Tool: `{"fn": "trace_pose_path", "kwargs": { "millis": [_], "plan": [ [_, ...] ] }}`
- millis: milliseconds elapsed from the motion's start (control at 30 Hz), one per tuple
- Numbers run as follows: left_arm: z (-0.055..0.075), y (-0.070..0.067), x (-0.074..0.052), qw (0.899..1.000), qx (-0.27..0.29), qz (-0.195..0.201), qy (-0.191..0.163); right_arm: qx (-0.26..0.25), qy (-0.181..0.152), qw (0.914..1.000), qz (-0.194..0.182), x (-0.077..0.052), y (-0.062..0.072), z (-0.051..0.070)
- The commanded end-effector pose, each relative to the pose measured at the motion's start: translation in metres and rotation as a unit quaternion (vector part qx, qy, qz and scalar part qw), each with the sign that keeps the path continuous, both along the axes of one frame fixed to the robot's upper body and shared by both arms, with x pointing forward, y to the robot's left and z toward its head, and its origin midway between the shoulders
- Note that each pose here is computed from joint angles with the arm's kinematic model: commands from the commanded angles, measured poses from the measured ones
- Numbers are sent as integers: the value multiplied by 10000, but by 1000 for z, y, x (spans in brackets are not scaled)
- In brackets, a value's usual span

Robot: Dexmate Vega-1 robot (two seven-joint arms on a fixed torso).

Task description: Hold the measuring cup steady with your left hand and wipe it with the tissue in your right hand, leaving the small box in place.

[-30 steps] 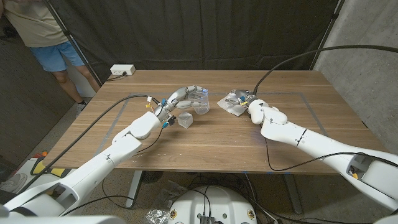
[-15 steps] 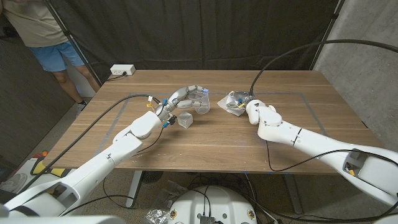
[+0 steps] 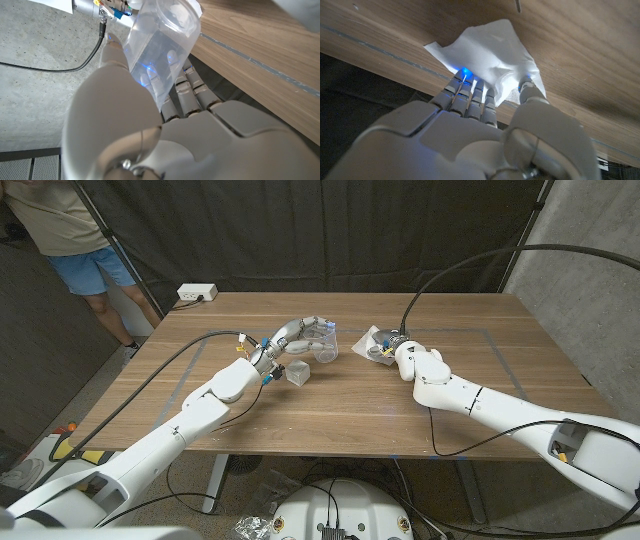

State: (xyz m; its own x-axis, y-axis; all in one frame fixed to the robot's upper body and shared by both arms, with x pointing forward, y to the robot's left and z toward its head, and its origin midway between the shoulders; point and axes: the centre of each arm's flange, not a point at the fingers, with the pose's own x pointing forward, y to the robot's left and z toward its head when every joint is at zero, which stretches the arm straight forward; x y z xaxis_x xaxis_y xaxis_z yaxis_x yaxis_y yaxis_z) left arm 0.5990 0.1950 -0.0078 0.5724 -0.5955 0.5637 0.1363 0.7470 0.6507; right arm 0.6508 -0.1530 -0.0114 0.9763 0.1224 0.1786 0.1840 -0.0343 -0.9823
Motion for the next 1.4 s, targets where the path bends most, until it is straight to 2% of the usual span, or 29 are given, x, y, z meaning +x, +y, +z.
{"fn": "trace_pose_path", "kwargs": {
  "millis": [33,267,467,600,800,933,1100,1233,1400],
  "plan": [
    [0,1,1,10000,-10,-9,16,-128,-192,9997,-29,1,-1,-4],
    [0,1,3,10000,9,-23,39,-251,-621,9978,11,-3,-1,-7],
    [1,1,3,10000,-8,-42,31,-292,-642,9975,-34,-2,-1,-7],
    [1,1,4,10000,-2,-39,38,-263,-992,9947,27,-6,-3,-9],
    [2,0,6,10000,14,-47,44,-145,-1829,9828,230,-15,-5,-10],
    [3,-1,6,10000,15,-47,40,112,-2306,9724,337,-21,-8,-10],
    [3,-1,6,10000,11,-35,40,592,-2709,9599,417,-25,-13,-9],
    [3,0,7,10000,5,-24,40,1146,-2815,9515,477,-27,-18,-7],
    [4,1,8,10000,-36,-7,54,1844,-2732,9420,628,-28,-25,-4]
  ]
}}
